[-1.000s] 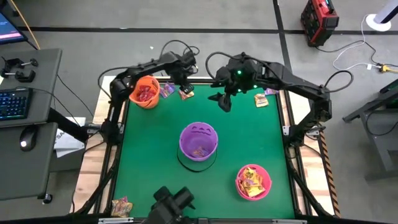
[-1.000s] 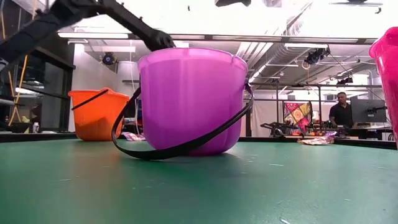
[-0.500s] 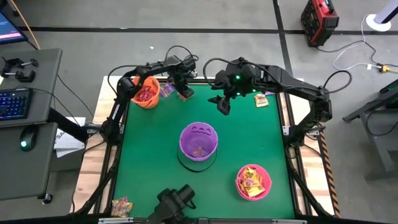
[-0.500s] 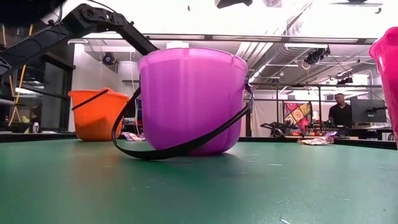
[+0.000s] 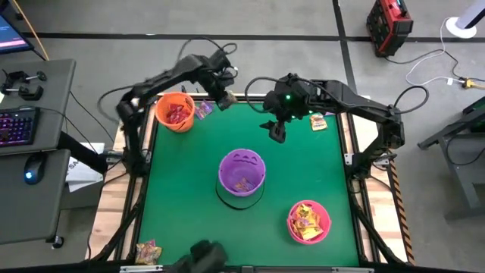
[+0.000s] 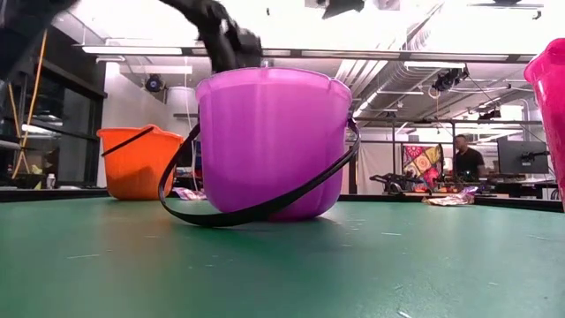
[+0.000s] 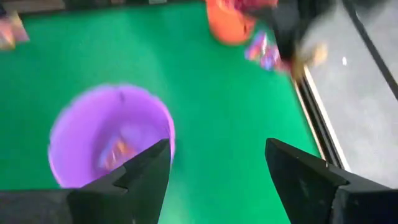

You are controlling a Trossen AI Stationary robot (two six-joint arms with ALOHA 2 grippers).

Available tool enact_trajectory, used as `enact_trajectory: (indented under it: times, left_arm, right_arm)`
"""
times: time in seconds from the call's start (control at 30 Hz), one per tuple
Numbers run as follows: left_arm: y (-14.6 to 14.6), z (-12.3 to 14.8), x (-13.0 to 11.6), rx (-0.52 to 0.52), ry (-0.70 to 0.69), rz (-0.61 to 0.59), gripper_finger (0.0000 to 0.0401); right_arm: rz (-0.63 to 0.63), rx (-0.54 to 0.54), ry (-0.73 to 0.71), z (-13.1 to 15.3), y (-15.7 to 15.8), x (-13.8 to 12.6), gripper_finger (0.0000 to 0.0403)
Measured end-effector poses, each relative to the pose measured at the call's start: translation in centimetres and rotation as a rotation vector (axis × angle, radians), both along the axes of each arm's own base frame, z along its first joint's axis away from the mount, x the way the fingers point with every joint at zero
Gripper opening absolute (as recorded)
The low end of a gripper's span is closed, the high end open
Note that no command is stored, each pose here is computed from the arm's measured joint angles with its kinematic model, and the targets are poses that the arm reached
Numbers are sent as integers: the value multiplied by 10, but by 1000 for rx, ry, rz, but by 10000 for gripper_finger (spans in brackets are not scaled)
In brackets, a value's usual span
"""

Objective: Sort candy by brand, put in halloween buckets
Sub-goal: Put the gold candy into the violet bucket

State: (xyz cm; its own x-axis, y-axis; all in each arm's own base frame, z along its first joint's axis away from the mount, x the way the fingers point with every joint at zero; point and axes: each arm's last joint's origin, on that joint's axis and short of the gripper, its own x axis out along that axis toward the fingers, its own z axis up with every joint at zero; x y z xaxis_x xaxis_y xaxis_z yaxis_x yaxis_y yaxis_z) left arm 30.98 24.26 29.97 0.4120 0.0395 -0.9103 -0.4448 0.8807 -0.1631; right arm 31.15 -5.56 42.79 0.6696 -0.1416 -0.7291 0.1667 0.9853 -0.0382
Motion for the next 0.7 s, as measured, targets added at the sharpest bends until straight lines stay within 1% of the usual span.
enact_trajectory:
  times: [0.1,0.17,0.23,0.3,0.33,0.4,0.5,0.63,0.7]
  left_arm:
    - [-39,44,-4,16,-154,-153,1]
    - [-67,65,-4,14,-242,-276,1]
    - [-95,81,-4,2,-314,-386,0]
    - [-120,88,-1,-3,-364,-473,0]
    - [-131,86,2,-5,-376,-503,0]
    - [-149,73,8,-35,-383,-526,0]
    - [-171,42,17,-90,-369,-522,0]
    - [-195,-3,27,-138,-355,-522,0]
    - [-202,-22,31,-118,-320,-481,0]
  right_arm:
    - [-15,-19,104,-6,0,-7,255]
    - [-32,-44,169,-9,-1,-12,255]
    - [-49,-73,220,-12,-2,-16,255]
    - [-63,-86,264,-14,-4,-20,255]
    - [-68,-84,284,-14,-6,-22,255]
    - [-75,-81,319,-16,-11,-26,255]
    - [-87,-76,350,-17,-16,-30,255]
    - [-85,-77,370,-17,-22,-34,255]
    - [-81,-80,372,-17,-26,-35,255]
